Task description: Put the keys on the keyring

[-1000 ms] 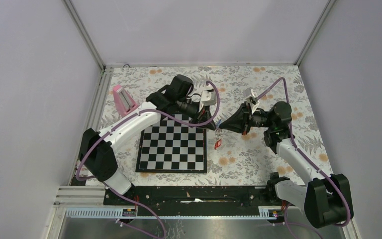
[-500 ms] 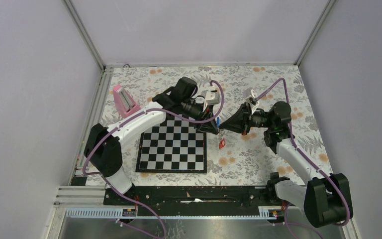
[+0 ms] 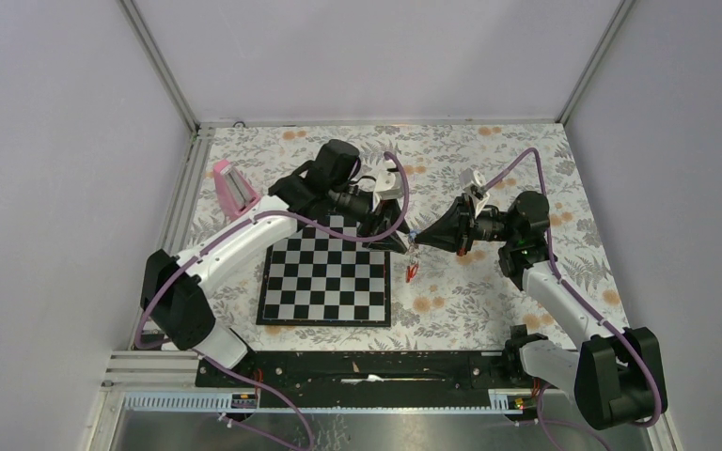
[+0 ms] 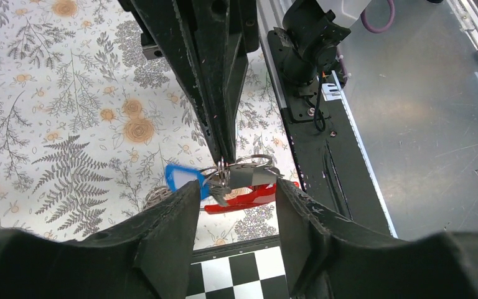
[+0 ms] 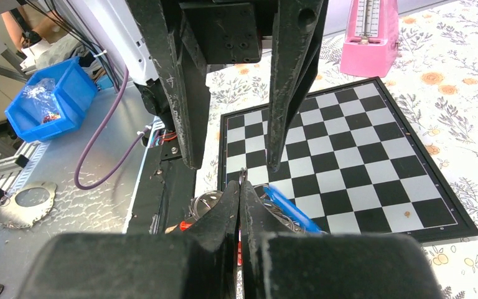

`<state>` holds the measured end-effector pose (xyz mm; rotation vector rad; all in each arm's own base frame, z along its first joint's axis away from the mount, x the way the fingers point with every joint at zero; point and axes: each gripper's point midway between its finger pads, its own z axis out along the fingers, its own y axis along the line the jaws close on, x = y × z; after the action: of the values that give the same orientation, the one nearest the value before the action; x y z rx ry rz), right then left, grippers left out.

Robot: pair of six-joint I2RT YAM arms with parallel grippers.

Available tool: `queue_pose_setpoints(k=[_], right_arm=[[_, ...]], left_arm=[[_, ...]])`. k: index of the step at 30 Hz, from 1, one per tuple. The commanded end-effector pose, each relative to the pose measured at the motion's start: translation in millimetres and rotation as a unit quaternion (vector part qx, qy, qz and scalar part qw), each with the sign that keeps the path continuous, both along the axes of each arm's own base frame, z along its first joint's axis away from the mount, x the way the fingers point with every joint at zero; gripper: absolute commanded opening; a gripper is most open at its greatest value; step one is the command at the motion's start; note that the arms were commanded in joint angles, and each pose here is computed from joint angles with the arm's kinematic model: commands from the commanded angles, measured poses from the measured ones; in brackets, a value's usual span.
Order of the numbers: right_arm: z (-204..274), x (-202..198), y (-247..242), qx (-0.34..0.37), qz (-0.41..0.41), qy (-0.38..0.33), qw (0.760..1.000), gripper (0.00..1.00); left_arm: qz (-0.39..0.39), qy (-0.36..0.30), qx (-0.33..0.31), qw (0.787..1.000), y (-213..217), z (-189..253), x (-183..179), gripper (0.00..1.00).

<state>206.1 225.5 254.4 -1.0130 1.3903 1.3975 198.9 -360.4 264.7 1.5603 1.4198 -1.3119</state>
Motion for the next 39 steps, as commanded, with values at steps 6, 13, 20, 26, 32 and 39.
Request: queue_pose_setpoints(k=[6, 13, 20, 26, 32, 39], right_arm=[[7.3, -1.4, -2.4, 0.003, 0.0, -0.031, 1.0, 0.0], [5.4, -0.6, -2.4, 0.001, -0.001, -0.03, 1.0, 0.0], [3.5, -0.4, -2.4, 0.0, -0.002, -0.029, 1.0, 0.0], [0.6, 0.0, -3.0, -0.003, -0.004, -0.028, 1.0, 0.0], [-4.5, 1.2, -3.8, -0.01, -0.006, -0.031, 0.999, 0.01], [-9.8, 7.7, -6.8, -0.039, -0.022, -0.043, 0.998, 0.32]], left_arm=[[-0.015, -0.021, -0.028, 0.999, -6.7, 13.4, 2.0, 0.46], [-0.021, -0.015, -0.022, 0.999, -11.0, 6.4, 0.3, 0.39], [-0.028, -0.007, -0.016, 0.999, -16.4, -0.5, -2.2, 0.31], [-0.025, -0.005, -0.015, 1.0, -18.3, 0.6, -1.0, 0.15], [-0.003, -0.016, -0.006, 1.0, -16.3, 6.0, 5.0, 0.0], [0.033, -0.098, 0.098, 0.99, -2.0, -2.1, 10.1, 0.0]])
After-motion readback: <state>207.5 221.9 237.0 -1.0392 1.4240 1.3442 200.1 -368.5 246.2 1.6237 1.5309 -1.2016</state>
